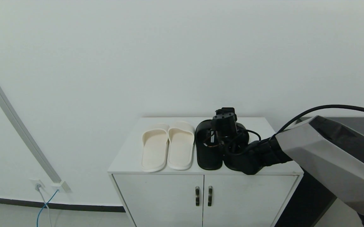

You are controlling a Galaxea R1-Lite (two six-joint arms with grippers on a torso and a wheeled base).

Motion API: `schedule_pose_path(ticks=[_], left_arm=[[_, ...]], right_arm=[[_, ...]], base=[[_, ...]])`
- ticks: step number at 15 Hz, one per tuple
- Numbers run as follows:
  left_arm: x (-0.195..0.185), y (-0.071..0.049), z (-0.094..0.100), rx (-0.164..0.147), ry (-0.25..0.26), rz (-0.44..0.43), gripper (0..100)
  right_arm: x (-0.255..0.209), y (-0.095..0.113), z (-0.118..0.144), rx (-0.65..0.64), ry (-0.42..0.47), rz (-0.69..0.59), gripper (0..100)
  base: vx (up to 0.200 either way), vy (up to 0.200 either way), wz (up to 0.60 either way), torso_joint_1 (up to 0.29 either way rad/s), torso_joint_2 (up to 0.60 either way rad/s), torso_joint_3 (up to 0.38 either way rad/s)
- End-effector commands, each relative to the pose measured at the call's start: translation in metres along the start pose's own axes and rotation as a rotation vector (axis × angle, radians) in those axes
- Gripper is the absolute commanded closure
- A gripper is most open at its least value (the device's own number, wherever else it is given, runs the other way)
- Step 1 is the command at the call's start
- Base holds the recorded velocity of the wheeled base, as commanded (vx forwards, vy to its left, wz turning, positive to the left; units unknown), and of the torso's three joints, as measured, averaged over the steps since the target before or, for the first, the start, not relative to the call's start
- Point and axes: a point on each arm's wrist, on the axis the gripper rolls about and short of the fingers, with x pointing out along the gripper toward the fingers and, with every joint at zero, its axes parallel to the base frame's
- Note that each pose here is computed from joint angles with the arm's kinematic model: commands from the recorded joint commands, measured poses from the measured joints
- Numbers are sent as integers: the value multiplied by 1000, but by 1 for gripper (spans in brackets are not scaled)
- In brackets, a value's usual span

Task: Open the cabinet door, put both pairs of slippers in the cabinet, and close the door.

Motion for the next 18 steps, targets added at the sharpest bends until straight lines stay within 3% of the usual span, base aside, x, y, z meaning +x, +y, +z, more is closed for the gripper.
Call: schedule_pose_path(ticks=[1,7,12,17,18], left_arm=[[0,0,0,1,1,0,100],[0,0,0,0,1,0,100],[0,0,0,0,1,0,100],[0,0,0,1,1,0,100],[0,0,0,1,1,0,100]], right_arm=[[1,1,0,4,-4,1,100],[1,0,0,5,-2,-2,100],[-23,-14,21,2,-10,9,100],[-106,-49,40,-89,-32,330,100],[-106,-49,40,-89,-32,330,100]], base=[[0,0,0,0,0,0],[0,0,0,0,0,0],[0,0,0,0,0,0],[0,0,0,0,0,0],[0,0,0,0,0,0]])
